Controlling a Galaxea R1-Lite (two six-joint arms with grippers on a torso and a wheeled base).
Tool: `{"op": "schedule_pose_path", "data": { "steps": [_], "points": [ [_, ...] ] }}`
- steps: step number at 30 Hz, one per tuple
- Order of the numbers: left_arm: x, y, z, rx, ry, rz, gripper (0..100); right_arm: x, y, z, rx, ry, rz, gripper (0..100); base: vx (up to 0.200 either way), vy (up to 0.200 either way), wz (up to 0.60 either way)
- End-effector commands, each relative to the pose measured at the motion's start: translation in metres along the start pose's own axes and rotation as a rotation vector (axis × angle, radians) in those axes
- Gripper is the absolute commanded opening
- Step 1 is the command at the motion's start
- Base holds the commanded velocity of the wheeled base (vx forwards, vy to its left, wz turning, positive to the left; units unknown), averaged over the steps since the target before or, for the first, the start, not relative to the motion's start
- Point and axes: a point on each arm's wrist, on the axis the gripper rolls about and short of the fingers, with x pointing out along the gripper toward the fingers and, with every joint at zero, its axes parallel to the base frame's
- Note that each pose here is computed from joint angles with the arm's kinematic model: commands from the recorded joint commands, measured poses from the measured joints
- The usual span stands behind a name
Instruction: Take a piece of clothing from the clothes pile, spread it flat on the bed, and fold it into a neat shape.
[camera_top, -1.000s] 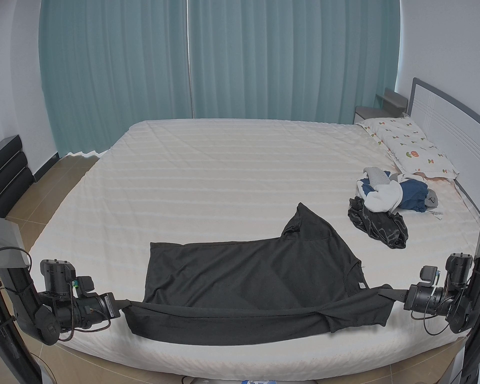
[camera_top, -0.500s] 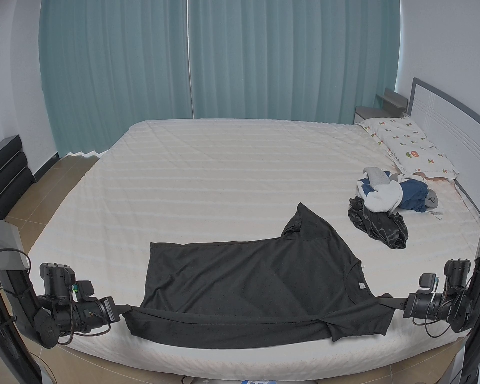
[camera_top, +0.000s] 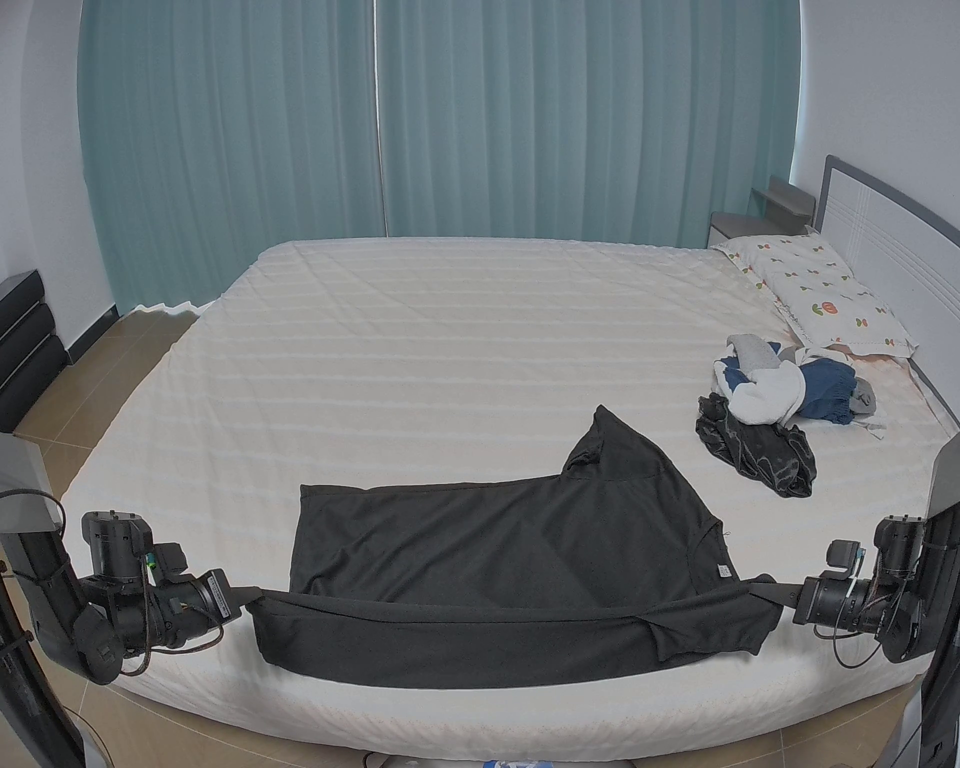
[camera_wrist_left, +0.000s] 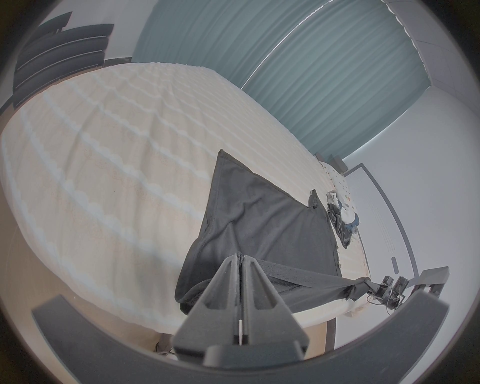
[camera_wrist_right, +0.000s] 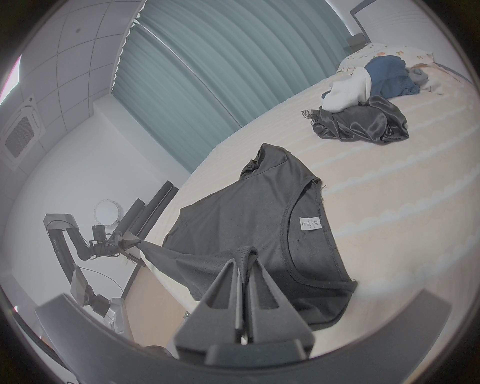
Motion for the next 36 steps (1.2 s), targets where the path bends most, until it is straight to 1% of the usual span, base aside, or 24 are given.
{"op": "schedule_pose_path", "data": {
  "steps": [1, 5, 7, 13, 15, 18, 26, 32, 35, 36],
  "points": [
    [0.013, 0.006, 0.002, -0.01, 0.013, 0.011, 0, 0.018, -0.011, 0.01, 0.038, -0.027, 0.019, 0, 0.0, 0.0, 0.0],
    [0.024, 0.011, 0.003, -0.017, 0.026, 0.02, 0, 0.029, -0.014, 0.019, 0.073, -0.052, 0.032, 0, 0.0, 0.0, 0.0],
    [0.032, 0.015, 0.003, -0.021, 0.036, 0.029, 0, 0.038, -0.017, 0.02, 0.076, -0.048, 0.045, 0, 0.0, 0.0, 0.0],
    [0.043, 0.021, 0.002, -0.029, 0.054, 0.039, 0, 0.054, -0.024, 0.011, 0.087, -0.014, 0.048, 0, 0.0, 0.0, 0.0],
    [0.05, 0.025, 0.003, -0.028, 0.047, 0.061, 0, 0.063, -0.03, 0.008, 0.087, -0.014, 0.027, 0, 0.0, 0.0, 0.0],
    [0.057, 0.027, 0.004, -0.024, 0.034, 0.088, 0, 0.071, -0.034, 0.007, 0.084, -0.014, 0.02, 0, 0.0, 0.0, 0.0],
    [0.068, 0.031, 0.002, -0.02, 0.05, 0.097, 0, 0.077, -0.04, 0.007, 0.08, -0.02, 0.017, 0, 0.0, 0.0, 0.0],
    [0.072, 0.028, 0.003, -0.011, 0.049, 0.088, 0, 0.077, -0.041, 0.007, 0.082, -0.021, 0.013, 0, 0.0, 0.0, 0.0],
    [0.073, 0.029, 0.002, -0.004, 0.049, 0.099, 0, 0.079, -0.043, 0.003, 0.09, -0.011, 0.011, 0, 0.0, 0.0, 0.0],
    [0.073, 0.029, 0.002, -0.004, 0.048, 0.101, 0, 0.079, -0.043, 0.003, 0.091, -0.01, 0.011, 100, 0.0, 0.0, 0.0]
  ]
}}
